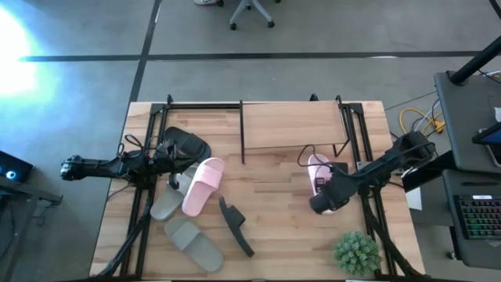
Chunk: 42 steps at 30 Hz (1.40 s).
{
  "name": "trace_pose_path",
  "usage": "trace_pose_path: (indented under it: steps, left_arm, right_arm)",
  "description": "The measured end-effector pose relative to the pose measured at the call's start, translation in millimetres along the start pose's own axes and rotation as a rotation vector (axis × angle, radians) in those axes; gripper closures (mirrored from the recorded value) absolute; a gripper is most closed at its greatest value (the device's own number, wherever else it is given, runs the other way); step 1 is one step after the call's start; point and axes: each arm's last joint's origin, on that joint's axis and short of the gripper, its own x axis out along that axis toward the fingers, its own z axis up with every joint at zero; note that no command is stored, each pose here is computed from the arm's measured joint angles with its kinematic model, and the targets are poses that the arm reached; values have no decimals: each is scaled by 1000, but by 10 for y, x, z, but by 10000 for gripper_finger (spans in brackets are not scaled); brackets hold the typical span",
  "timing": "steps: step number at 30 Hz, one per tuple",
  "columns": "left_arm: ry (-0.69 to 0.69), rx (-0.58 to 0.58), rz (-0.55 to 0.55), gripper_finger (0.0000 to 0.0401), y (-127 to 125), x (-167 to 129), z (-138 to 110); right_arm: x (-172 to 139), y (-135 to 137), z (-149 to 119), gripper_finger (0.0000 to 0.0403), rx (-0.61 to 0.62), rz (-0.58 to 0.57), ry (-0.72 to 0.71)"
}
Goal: Pick and place slides into the shelf
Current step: Move the left pink slide to the center of the table
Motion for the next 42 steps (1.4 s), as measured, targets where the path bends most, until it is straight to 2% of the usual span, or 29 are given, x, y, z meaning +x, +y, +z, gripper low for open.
trace_pose_path:
  steps: [2, 4, 6, 8, 10, 13, 17, 23, 29, 35, 36, 37, 40, 42]
  left_arm:
    - [0, 0, 0, 400, 0, 0, 0]
    - [0, 0, 0, 400, 0, 0, 0]
    - [0, 0, 0, 400, 0, 0, 0]
    - [0, 0, 0, 400, 0, 0, 0]
    - [0, 0, 0, 400, 0, 0, 0]
    - [0, 0, 0, 400, 0, 0, 0]
    - [0, 0, 0, 400, 0, 0, 0]
    - [0, 0, 0, 400, 0, 0, 0]
    - [0, 0, 0, 400, 0, 0, 0]
    - [-5, -8, -1, 400, -1, 0, 5]
    - [-8, -43, -3, 400, -2, 0, 8]
    - [-17, -126, -11, 400, -5, 0, 18]
    - [-70, -497, -45, 400, -17, -5, 79]
    - [-87, -647, -53, 400, -18, -6, 97]
  right_arm:
    - [-102, 13, -14, 390, -52, 21, 32]
    - [-228, 64, -44, 390, -86, 98, 69]
    - [-376, 176, -92, 390, -143, 256, 105]
    - [-555, 323, -143, 390, -213, 465, 128]
    - [-735, 463, -169, 390, -244, 647, 100]
    - [-947, 618, -155, 389, -245, 790, -26]
    - [-1142, 781, -65, 369, -324, 812, -124]
    - [-1343, 981, 37, 289, -446, 835, -195]
    - [-1461, 999, 161, 222, -389, 859, -181]
    - [-1516, 945, 204, 205, -353, 883, -165]
    - [-1516, 946, 205, 205, -350, 883, -164]
    - [-1515, 946, 207, 206, -344, 883, -162]
    - [-1513, 950, 211, 210, -327, 882, -154]
    - [-1511, 953, 218, 212, -324, 881, -154]
